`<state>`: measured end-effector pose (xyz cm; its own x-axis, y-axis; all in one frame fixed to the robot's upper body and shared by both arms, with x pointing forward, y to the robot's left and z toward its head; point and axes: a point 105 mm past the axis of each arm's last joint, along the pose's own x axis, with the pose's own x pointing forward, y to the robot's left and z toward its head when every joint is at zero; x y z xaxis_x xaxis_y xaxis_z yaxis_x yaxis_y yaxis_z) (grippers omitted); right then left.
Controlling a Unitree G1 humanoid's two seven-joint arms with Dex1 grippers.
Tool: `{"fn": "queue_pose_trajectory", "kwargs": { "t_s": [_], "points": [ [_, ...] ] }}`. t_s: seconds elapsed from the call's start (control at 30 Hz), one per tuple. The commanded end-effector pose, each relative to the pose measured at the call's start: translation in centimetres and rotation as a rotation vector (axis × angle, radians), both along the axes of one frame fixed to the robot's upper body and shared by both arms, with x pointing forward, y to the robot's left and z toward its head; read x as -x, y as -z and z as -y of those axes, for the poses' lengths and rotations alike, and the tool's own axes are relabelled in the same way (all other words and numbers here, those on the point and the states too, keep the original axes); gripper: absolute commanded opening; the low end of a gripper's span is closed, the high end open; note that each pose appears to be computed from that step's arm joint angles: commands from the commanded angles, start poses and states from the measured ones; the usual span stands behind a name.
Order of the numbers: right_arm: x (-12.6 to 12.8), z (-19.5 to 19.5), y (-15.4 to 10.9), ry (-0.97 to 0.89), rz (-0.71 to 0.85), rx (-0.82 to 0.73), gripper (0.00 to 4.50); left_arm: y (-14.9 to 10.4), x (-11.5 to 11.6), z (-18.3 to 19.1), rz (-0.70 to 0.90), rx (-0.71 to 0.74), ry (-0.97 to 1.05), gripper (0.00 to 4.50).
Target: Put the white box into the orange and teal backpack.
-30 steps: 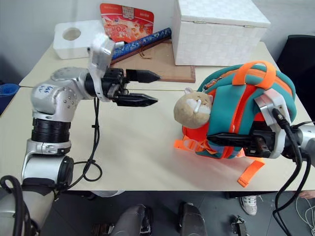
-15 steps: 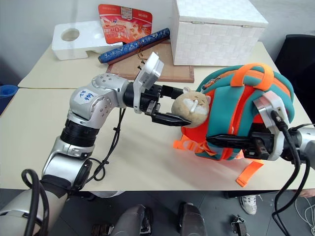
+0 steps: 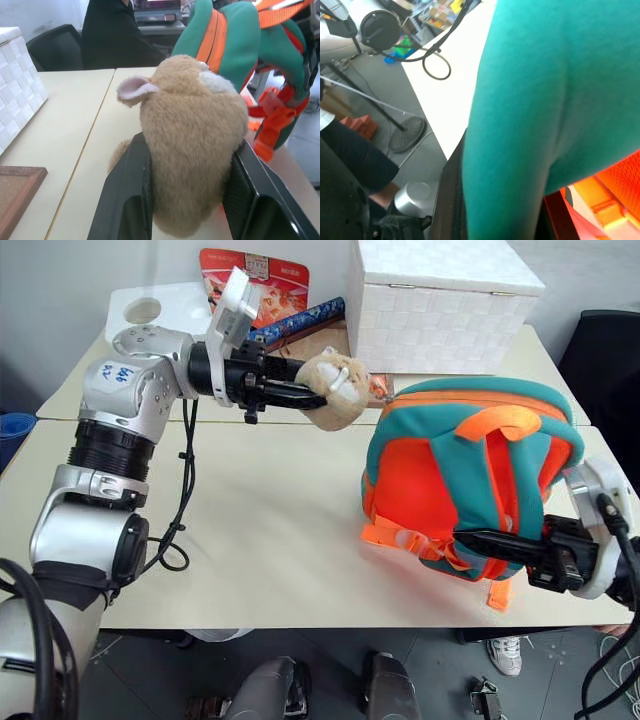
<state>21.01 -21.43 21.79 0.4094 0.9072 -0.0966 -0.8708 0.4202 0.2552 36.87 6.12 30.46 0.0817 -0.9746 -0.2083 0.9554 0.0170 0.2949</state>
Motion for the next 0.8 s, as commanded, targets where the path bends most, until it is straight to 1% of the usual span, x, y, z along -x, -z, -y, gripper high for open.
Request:
{"fn": "queue_pose_trajectory", "kwargs": {
  "t_s": [0.03, 0.1, 0.13, 0.2, 0.23, 0.33, 0.43, 0.57, 0.6, 0.67, 0.73, 0.8],
  "points": [
    [-0.1, 0.5, 0.0, 0.031, 0.021, -0.010, 0.00, 2.9, -1.1, -2.4, 0.090, -0.156, -0.081, 1.36],
    [-0.3, 0.8, 0.1, 0.046, 0.022, -0.007, 0.00, 6.8, -1.5, -2.6, 0.153, -0.301, -0.088, 1.36],
    [-0.4, 0.9, 0.1, 0.051, 0.023, -0.006, 0.00, 8.3, -1.7, -2.6, 0.186, -0.351, -0.094, 1.36],
    [-0.5, 1.1, 0.1, 0.057, 0.023, -0.002, 0.00, 9.7, -2.1, -2.6, 0.231, -0.399, -0.111, 1.36],
    [-0.5, 1.2, 0.0, 0.059, 0.024, -0.001, 0.00, 10.0, -2.2, -2.6, 0.246, -0.410, -0.118, 1.36],
    [-0.8, 1.7, 0.1, 0.069, 0.022, 0.008, 0.00, 10.9, -1.9, -1.6, 0.229, -0.376, -0.102, 1.36],
    [-1.4, 1.8, 0.3, 0.075, 0.023, 0.009, 0.00, 11.9, -0.9, 0.3, 0.213, -0.336, -0.051, 1.36],
    [-2.1, 1.4, 0.3, 0.061, 0.038, 0.011, 0.00, 13.6, -0.3, 1.8, 0.212, -0.333, -0.043, 1.36],
    [-2.6, 1.3, 0.4, 0.069, 0.059, 0.023, 0.00, 13.9, 0.0, 2.3, 0.201, -0.326, -0.036, 1.36],
    [-3.8, 1.1, 0.4, 0.097, 0.114, 0.072, 0.00, 13.9, 0.3, 2.8, 0.166, -0.296, -0.040, 1.36],
    [-4.6, 1.2, 0.4, 0.115, 0.147, 0.116, 0.00, 13.3, 0.3, 2.3, 0.122, -0.258, -0.059, 1.36],
    [-4.9, 1.5, 0.6, 0.113, 0.148, 0.178, 0.65, 12.2, 0.2, 0.7, 0.058, -0.206, -0.097, 2.07]
  ]
}}
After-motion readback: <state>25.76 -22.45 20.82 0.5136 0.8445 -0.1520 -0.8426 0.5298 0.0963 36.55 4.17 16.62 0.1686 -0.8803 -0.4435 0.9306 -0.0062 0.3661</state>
